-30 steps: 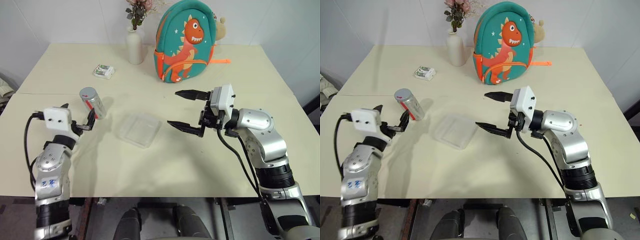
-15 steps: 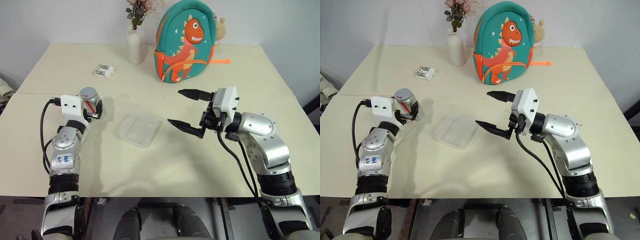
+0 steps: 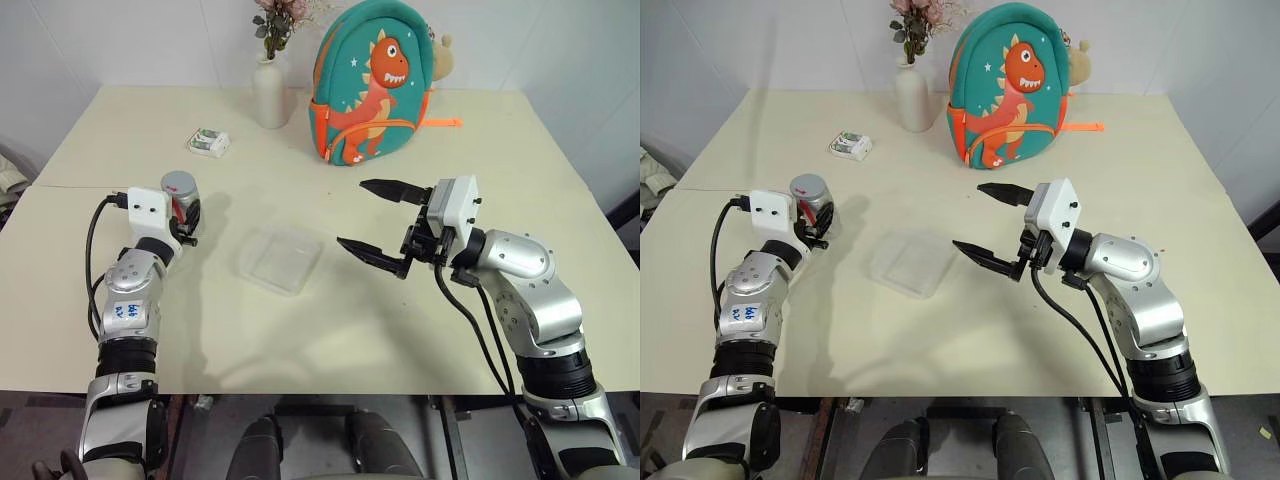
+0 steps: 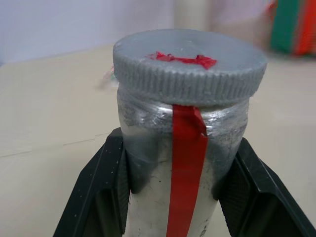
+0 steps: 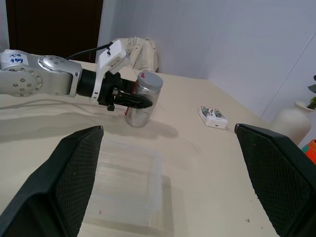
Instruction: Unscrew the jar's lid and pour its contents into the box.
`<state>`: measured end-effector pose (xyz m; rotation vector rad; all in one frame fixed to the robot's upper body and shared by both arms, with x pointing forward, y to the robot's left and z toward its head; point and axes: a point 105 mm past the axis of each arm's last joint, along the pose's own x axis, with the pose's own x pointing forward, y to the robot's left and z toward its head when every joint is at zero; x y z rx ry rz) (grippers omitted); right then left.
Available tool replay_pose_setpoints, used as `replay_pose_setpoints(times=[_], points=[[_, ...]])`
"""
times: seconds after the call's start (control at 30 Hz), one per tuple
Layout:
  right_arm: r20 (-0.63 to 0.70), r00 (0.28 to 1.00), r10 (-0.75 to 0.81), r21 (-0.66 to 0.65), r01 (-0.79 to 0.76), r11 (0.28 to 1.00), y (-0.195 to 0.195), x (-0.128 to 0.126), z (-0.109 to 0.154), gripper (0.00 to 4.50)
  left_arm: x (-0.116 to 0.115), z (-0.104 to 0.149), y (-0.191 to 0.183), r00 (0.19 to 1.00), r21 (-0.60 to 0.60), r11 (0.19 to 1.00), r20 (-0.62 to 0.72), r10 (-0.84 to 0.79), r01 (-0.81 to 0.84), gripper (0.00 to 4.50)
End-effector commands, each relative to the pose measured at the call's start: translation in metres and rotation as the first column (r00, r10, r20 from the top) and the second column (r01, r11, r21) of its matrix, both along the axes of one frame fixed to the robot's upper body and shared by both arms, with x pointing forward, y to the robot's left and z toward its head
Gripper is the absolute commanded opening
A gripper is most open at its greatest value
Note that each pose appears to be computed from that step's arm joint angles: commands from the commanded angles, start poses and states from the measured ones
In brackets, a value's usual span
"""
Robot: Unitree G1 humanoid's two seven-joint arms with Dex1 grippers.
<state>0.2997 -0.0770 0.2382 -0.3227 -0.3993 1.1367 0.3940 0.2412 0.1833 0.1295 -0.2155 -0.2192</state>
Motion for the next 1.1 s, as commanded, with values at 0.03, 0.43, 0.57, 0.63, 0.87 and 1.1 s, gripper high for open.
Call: replay_pose_setpoints(times=[0.03, 0.43, 0.57, 0.63, 0.87, 1.1], points=[[0.027, 0.999, 0.026, 0.048, -0.028, 0.998, 0.001, -0.012, 0.021, 4.50, -0.025, 0.045, -0.035, 0.956, 0.031, 0.963, 0.117, -0.271, 0.269, 1.97], [-0.109, 0.994, 0.023, 0.078, -0.014, 0.997, 0.043, -0.017, 0.039, 4.50, -0.058, 0.042, -0.103, 0.776, 0.184, 0.755, -0.085, -0.625, 0.629, 1.97], [-0.181, 0.982, -0.048, 0.054, 0.059, 0.997, 0.055, -0.005, 0.035, 4.50, -0.061, 0.036, -0.126, 0.729, 0.164, 0.712, -0.085, -0.679, 0.682, 1.97], [-0.201, 0.975, -0.097, 0.037, 0.106, 0.994, 0.057, 0.004, 0.033, 4.50, -0.062, 0.035, -0.135, 0.711, 0.160, 0.695, -0.085, -0.698, 0.701, 1.97], [-0.212, 0.961, -0.180, -0.021, 0.180, 0.984, 0.063, 0.020, 0.024, 4.50, -0.060, 0.035, -0.149, 0.690, 0.143, 0.677, -0.081, -0.719, 0.722, 1.97], [-0.213, 0.959, -0.189, -0.015, 0.190, 0.982, 0.062, 0.024, 0.024, 4.50, -0.060, 0.037, -0.155, 0.687, 0.133, 0.676, -0.067, -0.724, 0.725, 1.97]])
